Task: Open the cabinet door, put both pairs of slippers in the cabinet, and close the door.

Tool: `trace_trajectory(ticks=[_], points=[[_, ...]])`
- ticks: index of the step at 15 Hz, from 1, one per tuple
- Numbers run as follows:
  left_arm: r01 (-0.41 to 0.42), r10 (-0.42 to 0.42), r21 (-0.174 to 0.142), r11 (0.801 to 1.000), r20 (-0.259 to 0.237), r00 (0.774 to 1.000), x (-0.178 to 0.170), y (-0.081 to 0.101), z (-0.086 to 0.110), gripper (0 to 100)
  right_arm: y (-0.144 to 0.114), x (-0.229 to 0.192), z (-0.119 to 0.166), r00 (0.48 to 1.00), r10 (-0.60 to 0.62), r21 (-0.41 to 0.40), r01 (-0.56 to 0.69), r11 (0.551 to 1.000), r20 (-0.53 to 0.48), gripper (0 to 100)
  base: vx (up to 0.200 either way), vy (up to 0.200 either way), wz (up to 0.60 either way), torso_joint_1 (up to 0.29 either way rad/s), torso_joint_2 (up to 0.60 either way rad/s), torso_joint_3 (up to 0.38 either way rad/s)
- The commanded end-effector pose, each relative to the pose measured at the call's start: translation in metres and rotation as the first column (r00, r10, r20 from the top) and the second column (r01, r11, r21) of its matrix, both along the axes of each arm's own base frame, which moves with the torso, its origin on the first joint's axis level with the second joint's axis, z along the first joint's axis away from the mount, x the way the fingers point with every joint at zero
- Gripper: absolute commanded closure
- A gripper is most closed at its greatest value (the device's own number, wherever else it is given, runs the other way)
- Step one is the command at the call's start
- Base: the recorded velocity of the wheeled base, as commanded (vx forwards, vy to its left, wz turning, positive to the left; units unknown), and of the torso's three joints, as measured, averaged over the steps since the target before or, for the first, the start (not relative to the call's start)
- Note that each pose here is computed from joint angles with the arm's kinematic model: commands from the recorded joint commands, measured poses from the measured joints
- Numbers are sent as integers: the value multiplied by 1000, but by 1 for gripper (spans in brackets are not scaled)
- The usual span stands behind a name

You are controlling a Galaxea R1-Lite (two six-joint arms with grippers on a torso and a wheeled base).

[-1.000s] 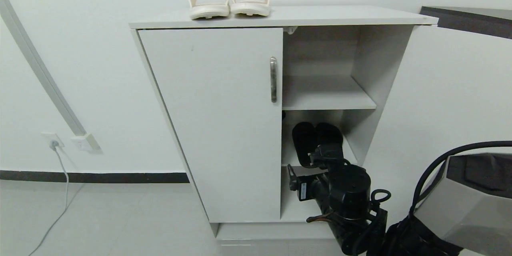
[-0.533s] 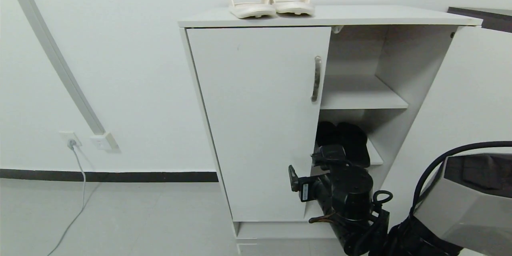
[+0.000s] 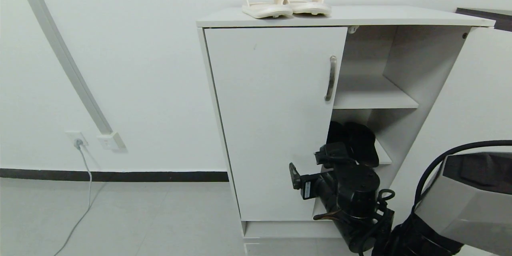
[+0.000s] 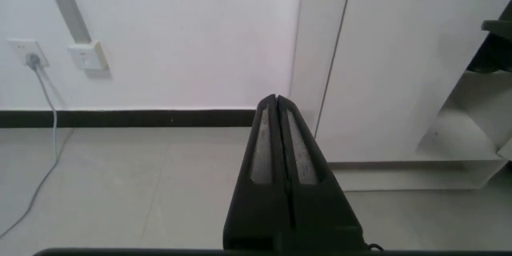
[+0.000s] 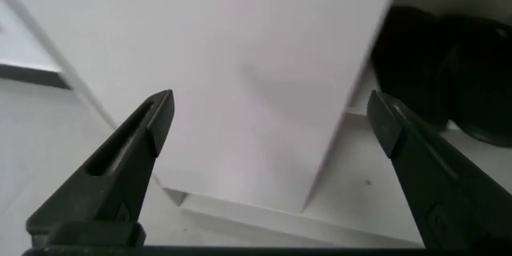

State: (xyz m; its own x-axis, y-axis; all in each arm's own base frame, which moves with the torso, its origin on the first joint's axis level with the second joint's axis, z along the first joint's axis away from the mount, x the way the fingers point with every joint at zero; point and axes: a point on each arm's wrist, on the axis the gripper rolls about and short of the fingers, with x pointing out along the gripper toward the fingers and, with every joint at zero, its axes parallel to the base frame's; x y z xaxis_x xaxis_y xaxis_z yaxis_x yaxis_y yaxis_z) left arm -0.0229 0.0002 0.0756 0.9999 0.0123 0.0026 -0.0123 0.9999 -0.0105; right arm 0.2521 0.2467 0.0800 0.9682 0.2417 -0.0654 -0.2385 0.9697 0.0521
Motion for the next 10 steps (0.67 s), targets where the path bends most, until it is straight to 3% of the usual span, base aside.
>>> trace_trajectory(ticks=[1, 10], points=[[-1, 1, 0, 1000, -1, 1000, 0, 0, 0, 100, -3, -2, -4, 1000, 22, -21, -22, 1000, -3, 0, 0, 0, 0, 0, 0, 0], [-1, 1, 0, 1000, -1, 1000, 0, 0, 0, 100, -2, -6, -8, 997, 80, -21, -80, 997, -4, 0, 0, 0, 0, 0, 0, 0]])
